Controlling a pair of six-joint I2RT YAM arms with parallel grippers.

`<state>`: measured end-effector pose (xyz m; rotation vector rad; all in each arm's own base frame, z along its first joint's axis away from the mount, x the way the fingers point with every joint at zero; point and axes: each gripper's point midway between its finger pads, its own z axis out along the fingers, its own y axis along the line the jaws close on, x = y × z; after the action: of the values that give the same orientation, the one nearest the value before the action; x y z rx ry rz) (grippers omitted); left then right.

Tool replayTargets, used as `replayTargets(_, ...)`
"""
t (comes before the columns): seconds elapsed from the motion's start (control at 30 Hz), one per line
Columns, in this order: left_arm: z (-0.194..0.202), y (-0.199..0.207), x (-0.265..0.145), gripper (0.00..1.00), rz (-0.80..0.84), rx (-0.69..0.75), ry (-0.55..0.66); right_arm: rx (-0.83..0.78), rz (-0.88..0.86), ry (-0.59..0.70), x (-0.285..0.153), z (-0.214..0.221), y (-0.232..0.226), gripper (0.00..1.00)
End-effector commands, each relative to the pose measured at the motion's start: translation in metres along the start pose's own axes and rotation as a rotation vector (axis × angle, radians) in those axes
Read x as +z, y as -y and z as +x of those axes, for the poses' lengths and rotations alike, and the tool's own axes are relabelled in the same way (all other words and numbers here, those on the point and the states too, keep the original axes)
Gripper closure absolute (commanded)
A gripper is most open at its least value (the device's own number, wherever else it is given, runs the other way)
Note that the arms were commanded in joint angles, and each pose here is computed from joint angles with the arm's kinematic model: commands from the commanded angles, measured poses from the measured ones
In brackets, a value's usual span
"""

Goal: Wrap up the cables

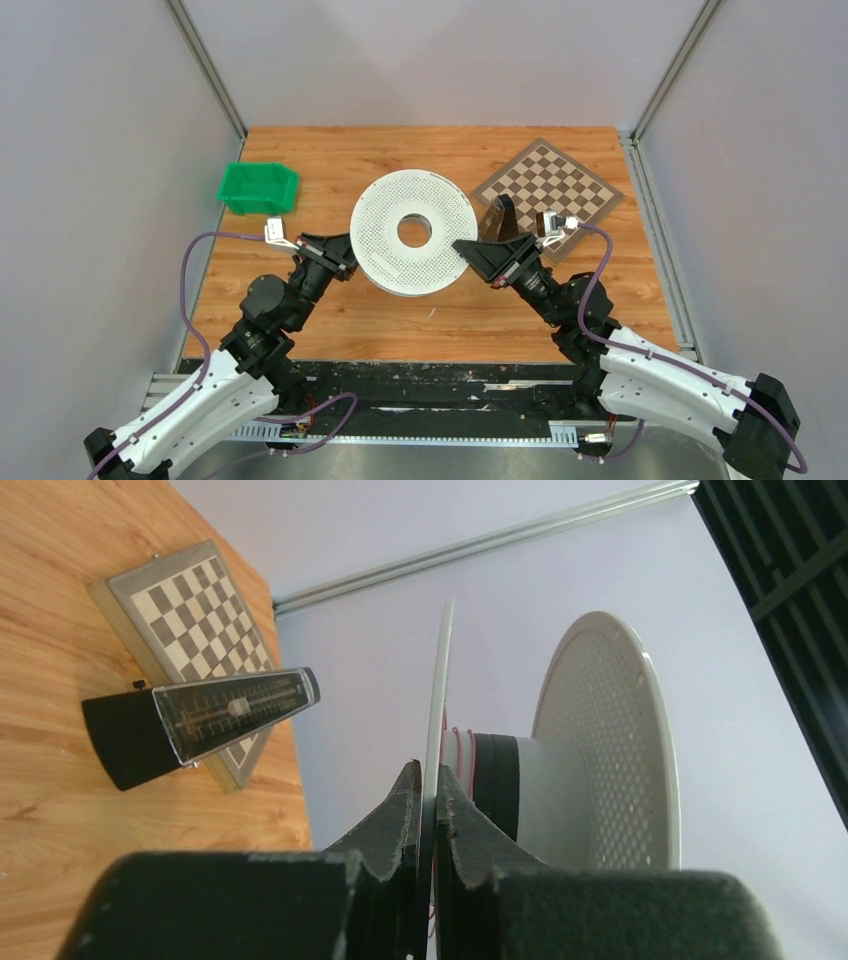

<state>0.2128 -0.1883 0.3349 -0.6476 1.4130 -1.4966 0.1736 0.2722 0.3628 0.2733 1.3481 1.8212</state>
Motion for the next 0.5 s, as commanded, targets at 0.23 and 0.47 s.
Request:
replayTargets(0.23, -0.014, 0.010, -0.015, 0.70, 0.045, -0.110, 0.056, 0.017, -0.027, 0.117, 0.011, -0.030, -0.018, 1.00)
replayTargets(0.47, -0.023, -0.013, -0.036, 0.56, -0.027, -0.154, 0.094, 0.046, -0.032, 0.126, 0.027, -0.038, -0.022, 1.00)
